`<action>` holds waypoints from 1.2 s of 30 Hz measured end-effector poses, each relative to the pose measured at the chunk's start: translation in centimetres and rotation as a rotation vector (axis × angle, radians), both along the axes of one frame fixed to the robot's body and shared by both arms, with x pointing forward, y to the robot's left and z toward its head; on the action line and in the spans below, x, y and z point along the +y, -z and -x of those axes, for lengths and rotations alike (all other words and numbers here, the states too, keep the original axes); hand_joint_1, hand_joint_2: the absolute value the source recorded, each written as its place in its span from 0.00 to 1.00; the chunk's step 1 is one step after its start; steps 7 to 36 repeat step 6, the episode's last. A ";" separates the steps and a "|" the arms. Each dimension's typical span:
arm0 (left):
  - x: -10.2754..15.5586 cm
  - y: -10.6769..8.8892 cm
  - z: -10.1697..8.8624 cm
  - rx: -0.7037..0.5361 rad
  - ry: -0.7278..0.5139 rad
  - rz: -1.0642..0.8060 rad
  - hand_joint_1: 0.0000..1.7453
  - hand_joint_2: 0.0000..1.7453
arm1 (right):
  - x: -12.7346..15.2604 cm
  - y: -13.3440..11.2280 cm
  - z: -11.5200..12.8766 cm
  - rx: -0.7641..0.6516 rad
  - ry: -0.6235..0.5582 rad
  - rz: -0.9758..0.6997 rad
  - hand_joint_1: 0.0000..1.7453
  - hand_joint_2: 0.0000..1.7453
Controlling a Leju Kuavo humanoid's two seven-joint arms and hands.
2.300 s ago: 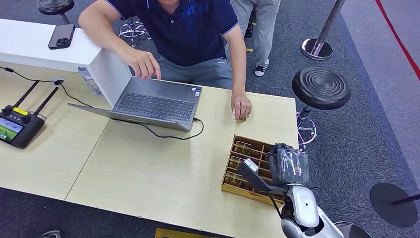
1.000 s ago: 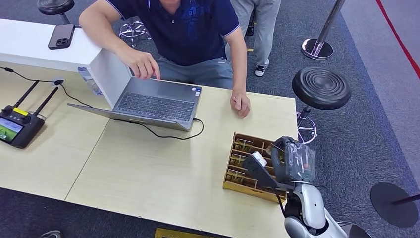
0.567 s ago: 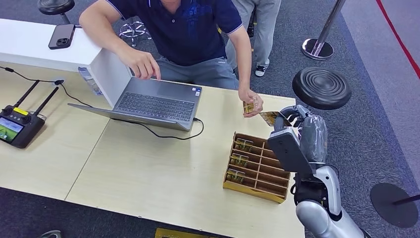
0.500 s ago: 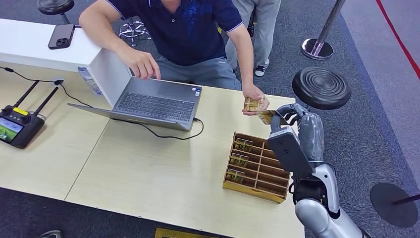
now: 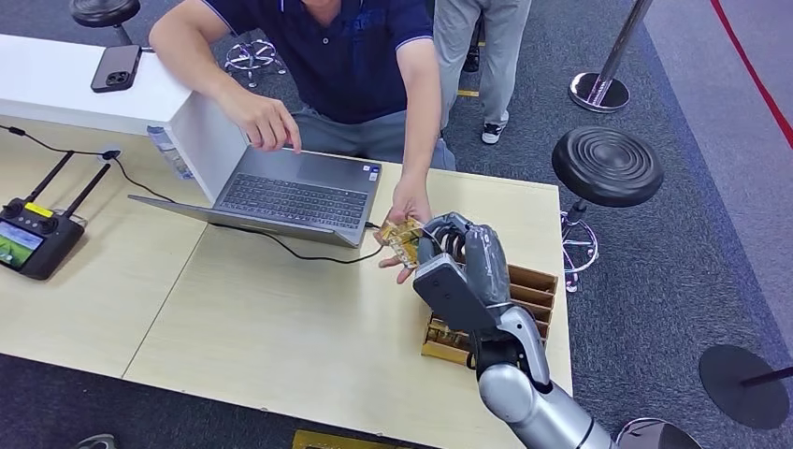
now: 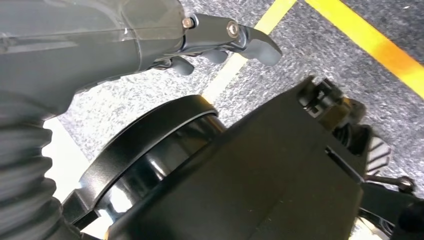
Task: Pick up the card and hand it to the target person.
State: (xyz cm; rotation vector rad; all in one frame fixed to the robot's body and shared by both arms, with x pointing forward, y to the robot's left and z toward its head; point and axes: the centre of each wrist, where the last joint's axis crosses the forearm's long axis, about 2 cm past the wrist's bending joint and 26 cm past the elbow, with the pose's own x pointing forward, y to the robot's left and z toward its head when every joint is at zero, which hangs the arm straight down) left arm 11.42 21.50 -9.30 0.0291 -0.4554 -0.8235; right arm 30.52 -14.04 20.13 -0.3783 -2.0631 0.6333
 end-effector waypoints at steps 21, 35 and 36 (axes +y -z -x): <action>0.1 0.2 0.6 0.014 0.008 0.006 0.00 0.00 | 0.8 0.5 -0.1 -0.010 0.028 0.021 0.19 1.00; 0.1 0.2 0.6 0.014 0.008 0.006 0.00 0.00 | 0.8 0.5 -0.1 -0.010 0.028 0.021 0.19 1.00; 0.1 0.2 0.6 0.014 0.008 0.006 0.00 0.00 | 0.8 0.5 -0.1 -0.010 0.028 0.021 0.19 1.00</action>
